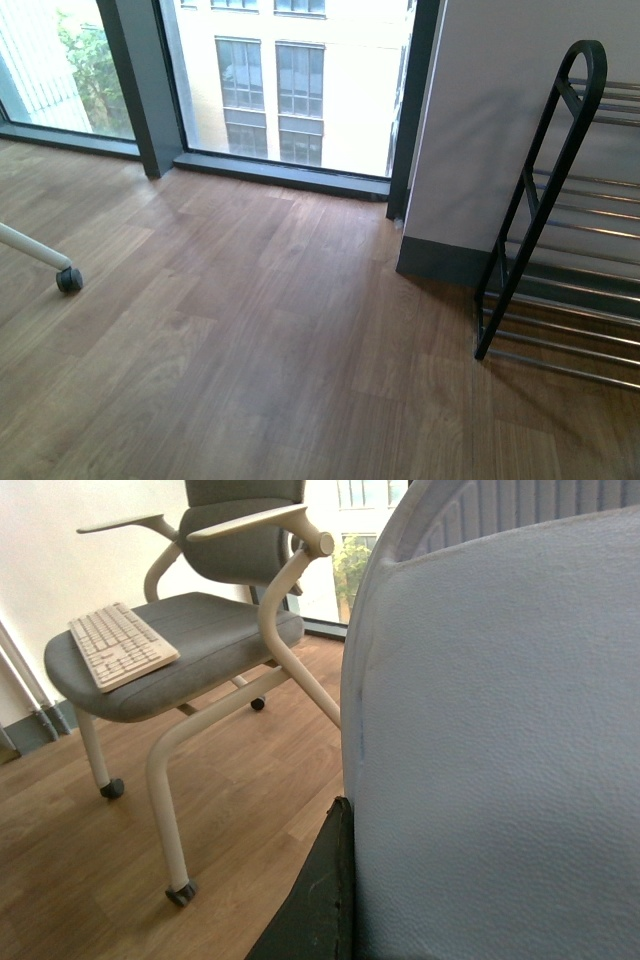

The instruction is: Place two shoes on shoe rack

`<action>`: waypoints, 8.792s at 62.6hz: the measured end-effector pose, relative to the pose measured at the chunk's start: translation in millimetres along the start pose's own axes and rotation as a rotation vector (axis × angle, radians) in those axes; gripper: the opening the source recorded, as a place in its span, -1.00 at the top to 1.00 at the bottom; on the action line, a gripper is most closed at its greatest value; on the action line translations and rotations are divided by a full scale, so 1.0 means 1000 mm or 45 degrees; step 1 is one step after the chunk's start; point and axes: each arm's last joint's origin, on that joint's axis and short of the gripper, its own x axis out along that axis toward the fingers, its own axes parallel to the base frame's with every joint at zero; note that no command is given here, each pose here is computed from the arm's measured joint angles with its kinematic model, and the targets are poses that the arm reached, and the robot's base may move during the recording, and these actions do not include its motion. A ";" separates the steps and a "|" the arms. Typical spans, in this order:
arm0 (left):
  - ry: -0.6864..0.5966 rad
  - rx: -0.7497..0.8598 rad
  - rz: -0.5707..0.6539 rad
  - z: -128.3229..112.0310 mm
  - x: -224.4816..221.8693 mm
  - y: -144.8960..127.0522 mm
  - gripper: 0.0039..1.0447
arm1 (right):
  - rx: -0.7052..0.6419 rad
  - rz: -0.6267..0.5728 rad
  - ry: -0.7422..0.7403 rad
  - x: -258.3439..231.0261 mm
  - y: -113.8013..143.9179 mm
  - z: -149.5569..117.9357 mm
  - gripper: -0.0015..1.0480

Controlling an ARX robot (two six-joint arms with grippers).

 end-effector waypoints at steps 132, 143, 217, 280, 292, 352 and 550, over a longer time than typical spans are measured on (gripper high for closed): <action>0.000 0.002 0.002 0.000 0.000 0.000 0.97 | 0.001 0.004 0.000 0.000 0.000 0.000 0.97; 0.000 0.002 0.002 0.000 0.000 0.000 0.97 | 0.001 0.004 0.001 0.000 0.000 0.000 0.97; 0.000 0.002 0.001 0.000 0.000 0.000 0.97 | 0.001 0.000 0.001 0.000 0.000 0.000 0.97; 0.000 0.002 0.002 0.000 0.000 0.000 0.97 | 0.037 0.021 0.227 0.204 -0.009 0.055 0.97; 0.000 0.002 0.001 0.000 0.000 0.000 0.97 | 0.048 -0.009 0.295 0.245 -0.002 0.055 0.97; 0.000 0.002 0.002 0.000 0.000 0.000 0.97 | 0.190 0.056 0.725 0.315 0.021 -0.008 0.97; 0.000 0.002 0.001 0.000 0.000 0.000 0.97 | 0.314 0.291 -0.150 0.011 -0.008 -0.015 0.97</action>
